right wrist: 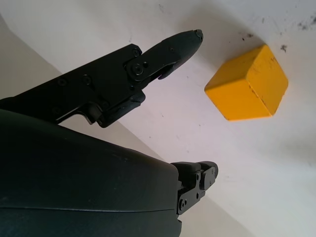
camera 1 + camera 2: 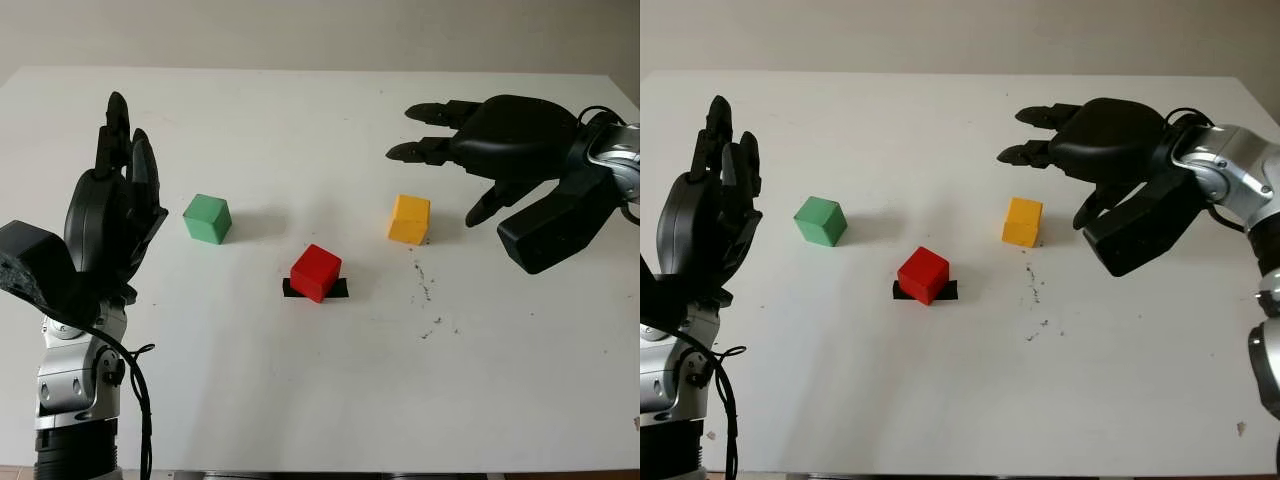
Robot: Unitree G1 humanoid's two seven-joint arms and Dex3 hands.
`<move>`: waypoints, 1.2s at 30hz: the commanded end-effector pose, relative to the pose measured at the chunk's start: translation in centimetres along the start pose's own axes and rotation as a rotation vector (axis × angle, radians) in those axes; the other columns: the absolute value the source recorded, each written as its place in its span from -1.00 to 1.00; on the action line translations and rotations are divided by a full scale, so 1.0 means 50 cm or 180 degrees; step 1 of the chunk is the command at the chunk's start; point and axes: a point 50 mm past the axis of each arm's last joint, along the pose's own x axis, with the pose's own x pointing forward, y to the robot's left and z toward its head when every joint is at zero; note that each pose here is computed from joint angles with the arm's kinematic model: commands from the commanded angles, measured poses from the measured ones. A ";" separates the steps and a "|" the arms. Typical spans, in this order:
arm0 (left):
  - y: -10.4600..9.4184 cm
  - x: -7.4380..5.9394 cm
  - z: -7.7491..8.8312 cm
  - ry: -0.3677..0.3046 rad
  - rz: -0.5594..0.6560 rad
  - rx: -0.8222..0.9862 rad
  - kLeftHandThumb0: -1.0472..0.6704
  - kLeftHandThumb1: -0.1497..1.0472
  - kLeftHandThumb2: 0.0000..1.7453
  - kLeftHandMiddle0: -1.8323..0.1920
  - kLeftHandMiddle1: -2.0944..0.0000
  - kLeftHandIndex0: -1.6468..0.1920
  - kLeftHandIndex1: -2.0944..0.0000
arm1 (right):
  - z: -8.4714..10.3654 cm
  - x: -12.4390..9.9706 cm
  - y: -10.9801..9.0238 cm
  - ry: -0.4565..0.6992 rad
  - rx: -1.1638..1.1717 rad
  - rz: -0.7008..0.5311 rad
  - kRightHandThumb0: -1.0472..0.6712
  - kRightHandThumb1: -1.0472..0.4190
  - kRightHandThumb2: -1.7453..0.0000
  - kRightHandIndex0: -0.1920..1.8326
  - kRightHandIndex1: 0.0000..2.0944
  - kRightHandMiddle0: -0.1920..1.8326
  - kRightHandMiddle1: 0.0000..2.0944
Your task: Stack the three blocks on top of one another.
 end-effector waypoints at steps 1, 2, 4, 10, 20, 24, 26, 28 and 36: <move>-0.001 0.006 0.009 -0.0045 -0.0035 0.0024 -0.67 1.00 -0.21 1.00 1.00 1.00 1.00 | -0.009 -0.005 -0.012 0.0022 -0.0081 -0.0052 -0.38 -0.68 0.94 -0.82 -0.95 -0.59 -0.90; -0.001 0.007 0.009 -0.0044 -0.0039 0.0018 -0.67 1.00 -0.21 1.00 1.00 1.00 1.00 | -0.007 -0.004 -0.011 0.0007 -0.0084 -0.0070 -0.38 -0.68 0.94 -0.81 -0.95 -0.58 -0.90; -0.002 0.009 0.010 -0.0045 -0.0049 0.0003 -0.67 1.00 -0.21 1.00 1.00 1.00 1.00 | -0.004 -0.001 -0.007 -0.0013 -0.0085 -0.0067 -0.37 -0.69 0.94 -0.81 -0.95 -0.58 -0.91; -0.005 0.009 0.011 -0.0027 -0.0070 -0.0013 -0.65 1.00 -0.20 1.00 1.00 1.00 1.00 | 0.008 0.008 0.005 -0.0083 -0.0094 -0.0090 -0.34 -0.70 0.94 -0.80 -0.94 -0.56 -0.91; -0.001 0.008 0.009 -0.0022 -0.0105 0.0012 -0.66 1.00 -0.20 1.00 1.00 1.00 1.00 | 0.010 0.017 0.016 -0.0112 -0.0097 -0.0288 -0.32 -0.71 0.94 -0.75 -0.93 -0.49 -0.89; -0.002 0.010 0.007 0.0012 -0.0110 0.0015 -0.67 1.00 -0.21 1.00 1.00 1.00 1.00 | 0.014 0.025 0.020 -0.0134 -0.0150 -0.0352 -0.32 -0.70 0.94 -0.73 -0.93 -0.45 -0.88; -0.002 0.010 0.008 0.0012 -0.0114 0.0024 -0.67 1.00 -0.20 1.00 1.00 1.00 1.00 | 0.018 0.031 0.022 -0.0151 -0.0148 -0.0361 -0.33 -0.71 0.94 -0.73 -0.93 -0.44 -0.89; -0.002 0.010 0.009 0.0009 -0.0119 0.0030 -0.66 1.00 -0.19 1.00 1.00 1.00 1.00 | 0.021 0.036 0.024 -0.0172 -0.0134 -0.0365 -0.34 -0.72 0.93 -0.73 -0.94 -0.43 -0.88; -0.001 0.009 0.008 0.0002 -0.0109 0.0006 -0.65 1.00 -0.18 1.00 1.00 1.00 1.00 | 0.033 0.051 0.036 -0.0230 -0.0107 -0.0284 -0.35 -0.74 0.93 -0.74 -0.95 -0.41 -0.89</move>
